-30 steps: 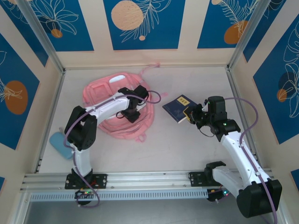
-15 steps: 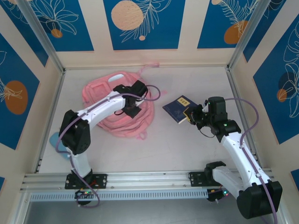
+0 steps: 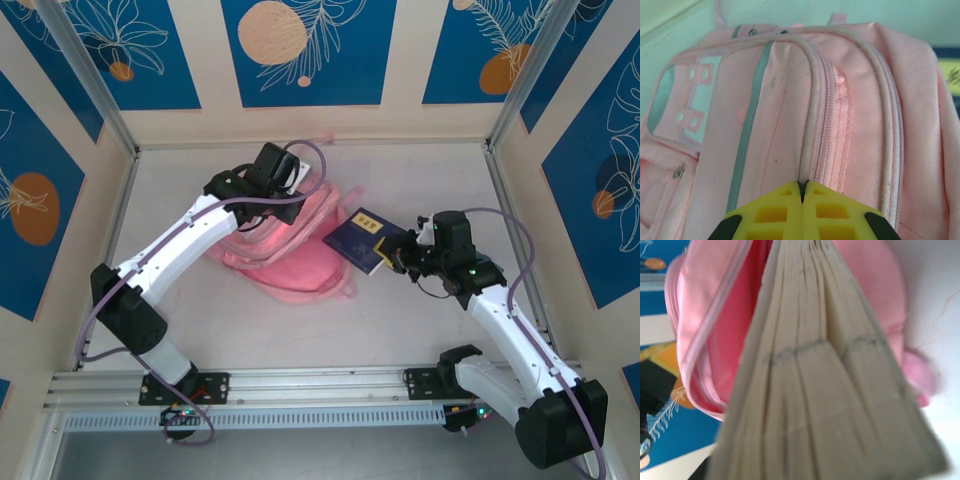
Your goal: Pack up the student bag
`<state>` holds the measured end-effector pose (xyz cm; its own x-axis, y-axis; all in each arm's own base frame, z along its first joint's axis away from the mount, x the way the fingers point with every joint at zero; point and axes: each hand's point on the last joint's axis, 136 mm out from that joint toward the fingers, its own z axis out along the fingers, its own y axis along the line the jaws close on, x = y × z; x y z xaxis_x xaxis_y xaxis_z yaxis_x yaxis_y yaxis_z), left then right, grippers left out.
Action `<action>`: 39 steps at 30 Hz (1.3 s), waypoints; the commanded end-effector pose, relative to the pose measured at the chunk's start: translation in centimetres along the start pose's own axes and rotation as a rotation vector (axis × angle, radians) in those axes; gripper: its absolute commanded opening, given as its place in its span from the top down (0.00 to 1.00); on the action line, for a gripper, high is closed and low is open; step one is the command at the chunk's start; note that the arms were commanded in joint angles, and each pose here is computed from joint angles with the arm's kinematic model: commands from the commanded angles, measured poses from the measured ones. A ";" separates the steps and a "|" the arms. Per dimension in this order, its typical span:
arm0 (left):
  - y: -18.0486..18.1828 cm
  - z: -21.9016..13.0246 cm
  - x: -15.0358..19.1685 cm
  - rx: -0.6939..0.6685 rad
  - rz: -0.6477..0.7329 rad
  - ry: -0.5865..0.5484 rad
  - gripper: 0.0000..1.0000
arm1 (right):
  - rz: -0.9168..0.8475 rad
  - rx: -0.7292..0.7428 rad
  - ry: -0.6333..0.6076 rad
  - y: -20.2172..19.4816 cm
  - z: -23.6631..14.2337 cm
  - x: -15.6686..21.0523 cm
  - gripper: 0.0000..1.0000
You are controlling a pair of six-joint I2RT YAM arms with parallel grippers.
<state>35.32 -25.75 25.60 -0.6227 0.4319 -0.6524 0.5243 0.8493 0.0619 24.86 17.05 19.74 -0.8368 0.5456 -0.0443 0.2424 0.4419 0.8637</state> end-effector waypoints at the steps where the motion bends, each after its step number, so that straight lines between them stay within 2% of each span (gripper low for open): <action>1: -1.5 -3.2 -5.5 0.097 -0.077 -0.213 1.00 | -0.065 -0.114 0.076 2.4 1.0 1.3 0.97; 7: -1.6 -2.8 -6.1 0.103 -0.113 -0.228 1.00 | -0.085 -0.179 0.150 4.5 4.9 1.6 0.97; 10: -1.5 -2.6 -6.2 0.100 -0.123 -0.227 1.00 | -0.083 -0.160 0.157 4.9 7.7 1.3 0.97; 14: -1.4 -2.5 -6.1 0.097 -0.137 -0.227 1.00 | -0.011 -0.104 0.157 4.0 11.9 0.7 0.97; 21: -0.6 -2.3 -5.3 0.059 -0.173 -0.191 1.00 | 0.084 -0.095 0.207 3.3 18.6 0.8 0.97; 22: -0.4 -2.2 -4.8 0.047 -0.177 -0.170 0.97 | 0.092 -0.089 0.212 3.0 19.1 1.0 0.97; 25: 0.5 -1.4 -2.3 0.008 -0.194 -0.082 0.79 | 0.102 -0.067 0.213 2.1 19.4 1.2 0.97; 27: 0.3 -0.5 -0.2 0.022 -0.190 -0.022 0.66 | 0.109 -0.055 0.212 1.5 19.3 1.1 0.97; 29: -0.3 0.4 1.7 0.059 -0.179 0.038 0.59 | 0.114 -0.050 0.218 1.1 19.3 1.1 0.97; 33: -1.7 2.2 5.7 0.128 -0.099 0.168 0.53 | 0.114 -0.051 0.223 1.1 19.3 1.1 0.97; 36: -2.0 3.1 8.2 0.148 -0.044 0.249 0.54 | 0.109 -0.047 0.230 1.1 19.4 1.2 0.97; 39: -2.3 3.5 9.2 0.162 -0.022 0.275 0.58 | 0.108 -0.045 0.230 1.2 19.3 1.2 0.97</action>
<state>31.68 -25.04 18.07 -0.7629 0.4384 -0.4751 0.5300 0.8450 -0.0714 33.44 32.00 11.09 -0.8997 0.4075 0.1566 0.3144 0.3559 0.8800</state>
